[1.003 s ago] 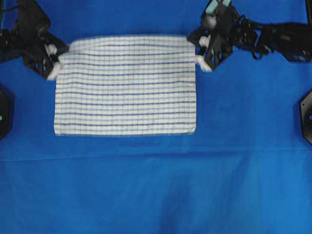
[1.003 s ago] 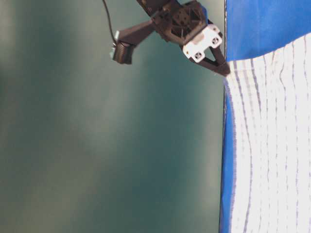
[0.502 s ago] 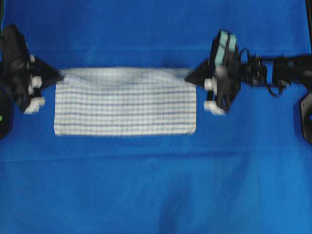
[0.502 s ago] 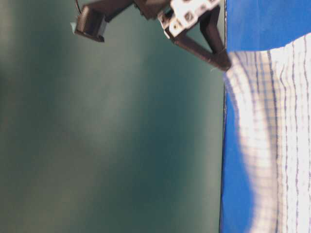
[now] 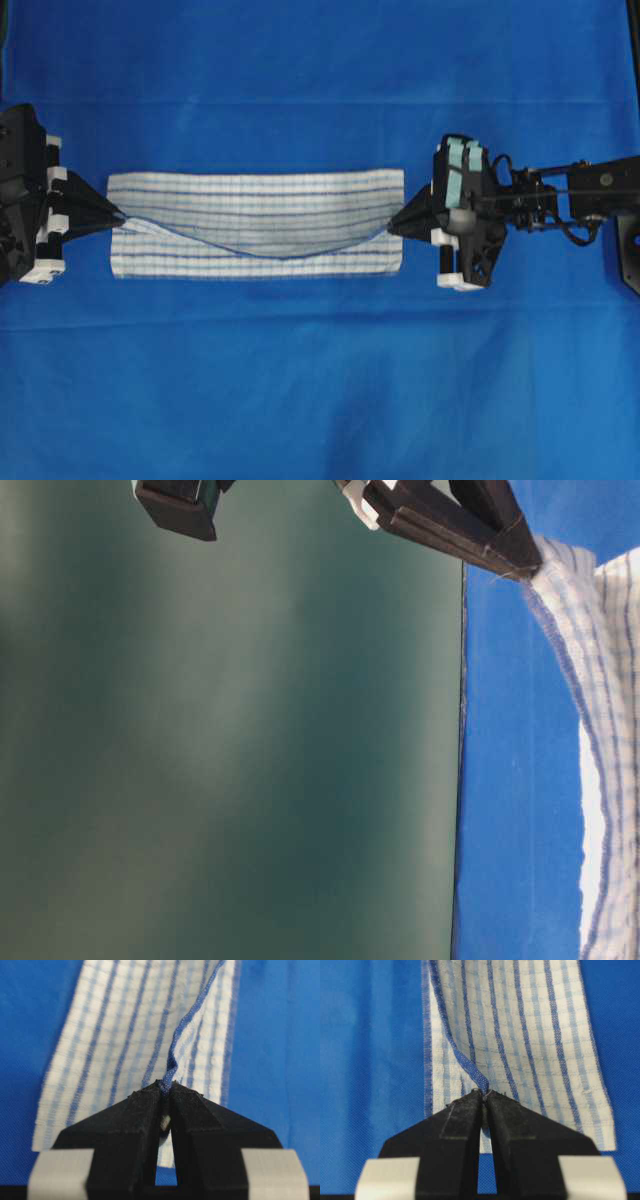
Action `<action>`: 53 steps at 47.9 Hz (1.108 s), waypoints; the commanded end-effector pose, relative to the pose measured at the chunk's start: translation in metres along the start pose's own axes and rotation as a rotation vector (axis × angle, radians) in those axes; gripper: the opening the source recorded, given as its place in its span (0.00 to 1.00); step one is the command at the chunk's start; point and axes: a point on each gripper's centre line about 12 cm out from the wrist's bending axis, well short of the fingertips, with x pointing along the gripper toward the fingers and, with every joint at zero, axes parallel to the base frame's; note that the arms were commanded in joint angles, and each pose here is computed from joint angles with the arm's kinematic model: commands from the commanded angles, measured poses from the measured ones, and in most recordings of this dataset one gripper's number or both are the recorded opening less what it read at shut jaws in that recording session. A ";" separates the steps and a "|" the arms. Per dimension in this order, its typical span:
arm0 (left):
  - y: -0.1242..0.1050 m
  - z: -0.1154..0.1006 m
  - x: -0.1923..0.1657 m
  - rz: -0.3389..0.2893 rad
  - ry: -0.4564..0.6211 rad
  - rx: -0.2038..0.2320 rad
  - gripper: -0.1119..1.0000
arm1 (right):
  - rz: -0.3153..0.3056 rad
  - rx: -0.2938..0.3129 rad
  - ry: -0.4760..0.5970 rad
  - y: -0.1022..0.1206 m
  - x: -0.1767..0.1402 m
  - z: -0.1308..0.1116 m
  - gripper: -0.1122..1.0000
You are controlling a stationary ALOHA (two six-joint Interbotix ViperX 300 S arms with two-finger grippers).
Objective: Fold the blue towel.
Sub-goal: 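Lift the far edge and fold it toward the near edge with both grippers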
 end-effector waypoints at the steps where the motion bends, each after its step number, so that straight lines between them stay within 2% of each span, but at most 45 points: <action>1: -0.001 0.002 0.002 -0.003 0.004 0.000 0.12 | 0.005 0.003 -0.029 0.002 -0.004 0.008 0.15; 18: -0.002 0.000 0.005 -0.003 0.021 -0.005 0.13 | 0.003 0.023 0.022 0.003 0.001 0.002 0.15; 22: -0.002 0.000 0.005 -0.003 0.022 -0.008 0.21 | 0.004 0.025 0.022 0.003 0.003 0.004 0.15; 28: -0.002 0.001 0.004 -0.004 0.019 -0.008 0.43 | 0.012 0.020 0.019 0.007 0.004 0.006 0.16; 30: -0.002 0.001 0.004 -0.004 0.018 -0.008 0.49 | 0.015 0.020 0.016 0.008 0.004 0.007 0.21; 35: -0.002 0.003 0.002 -0.007 0.003 -0.003 0.63 | 0.017 0.019 0.004 0.009 0.002 0.011 0.49; 39: -0.001 0.004 -0.001 -0.003 -0.009 -0.008 0.65 | 0.013 0.015 -0.007 0.007 -0.001 0.013 0.68; 41: 0.000 0.004 -0.001 0.000 -0.011 -0.011 0.65 | 0.011 0.017 -0.013 0.006 -0.002 0.015 0.70; 46: 0.002 0.006 -0.002 0.011 -0.021 -0.015 0.65 | -0.008 0.032 -0.022 -0.002 -0.003 0.017 0.65; 53: 0.015 0.005 0.001 0.063 -0.014 -0.056 0.65 | -0.058 0.071 -0.027 -0.023 -0.003 0.018 0.65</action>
